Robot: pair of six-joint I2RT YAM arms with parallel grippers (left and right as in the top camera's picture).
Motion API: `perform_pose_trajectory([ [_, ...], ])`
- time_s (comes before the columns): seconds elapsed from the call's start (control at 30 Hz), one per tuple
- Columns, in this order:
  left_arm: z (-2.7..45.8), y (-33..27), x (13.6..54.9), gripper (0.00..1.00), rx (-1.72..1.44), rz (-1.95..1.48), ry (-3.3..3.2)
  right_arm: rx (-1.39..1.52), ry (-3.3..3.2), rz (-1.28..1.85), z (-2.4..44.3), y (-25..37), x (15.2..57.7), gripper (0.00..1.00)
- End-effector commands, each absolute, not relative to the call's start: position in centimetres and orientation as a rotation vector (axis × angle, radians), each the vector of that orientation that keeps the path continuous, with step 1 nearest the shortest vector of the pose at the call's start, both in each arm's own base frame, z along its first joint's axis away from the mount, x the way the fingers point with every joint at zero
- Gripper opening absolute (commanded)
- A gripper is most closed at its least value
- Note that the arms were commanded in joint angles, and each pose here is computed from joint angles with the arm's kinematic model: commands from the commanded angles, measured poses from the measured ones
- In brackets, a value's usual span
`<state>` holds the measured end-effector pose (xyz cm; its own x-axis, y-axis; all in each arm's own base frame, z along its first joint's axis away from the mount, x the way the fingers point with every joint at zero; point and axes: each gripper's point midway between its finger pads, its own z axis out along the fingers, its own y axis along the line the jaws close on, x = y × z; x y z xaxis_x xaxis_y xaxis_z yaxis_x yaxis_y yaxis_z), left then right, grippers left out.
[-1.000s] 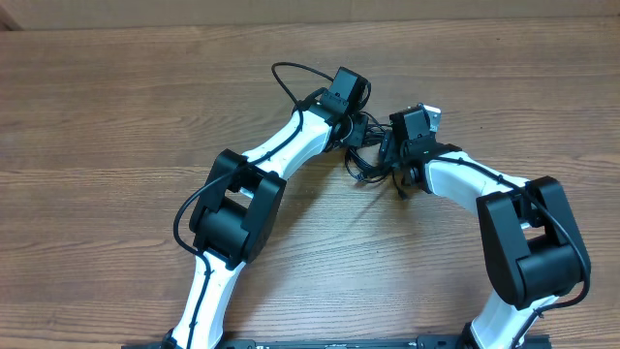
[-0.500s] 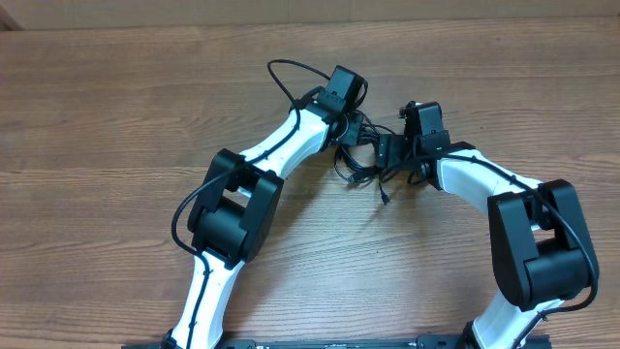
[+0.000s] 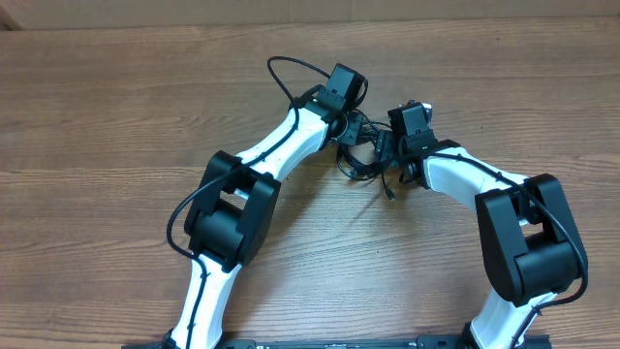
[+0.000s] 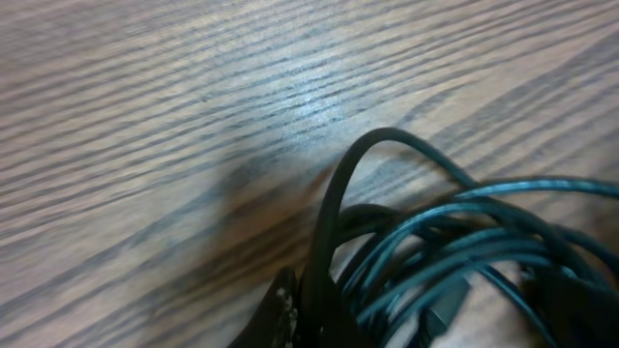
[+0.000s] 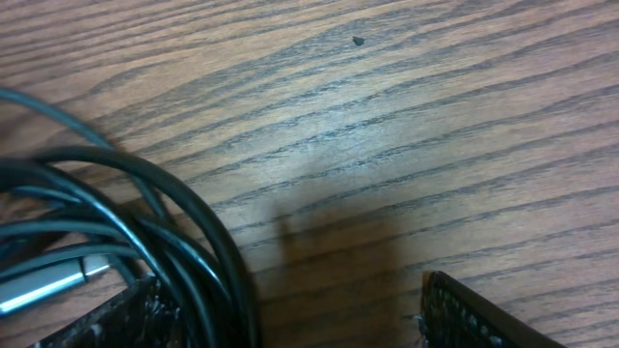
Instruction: Untangle cables
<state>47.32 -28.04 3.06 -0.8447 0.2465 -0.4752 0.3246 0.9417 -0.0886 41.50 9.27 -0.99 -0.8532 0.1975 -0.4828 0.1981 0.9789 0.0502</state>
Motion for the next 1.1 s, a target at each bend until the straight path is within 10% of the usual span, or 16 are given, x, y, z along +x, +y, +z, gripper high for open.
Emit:
perform_pose_trajectory([
  [0.0, 9.8, -25.1, 48.9, 0.04, 0.373, -0.087, 2.498, 0.467, 3.042, -0.240, -12.3, 5.0, 29.2, 0.79],
  [0.33, 16.3, -19.8, 47.9, 0.04, 0.197, 0.068, 2.456, 0.466, 3.038, -0.236, -12.3, 5.1, 29.3, 0.79],
  [1.07, 13.2, -3.4, 43.9, 0.04, -0.349, 0.265, 2.787, 0.467, 3.038, -0.236, -12.3, 5.1, 29.3, 0.79],
])
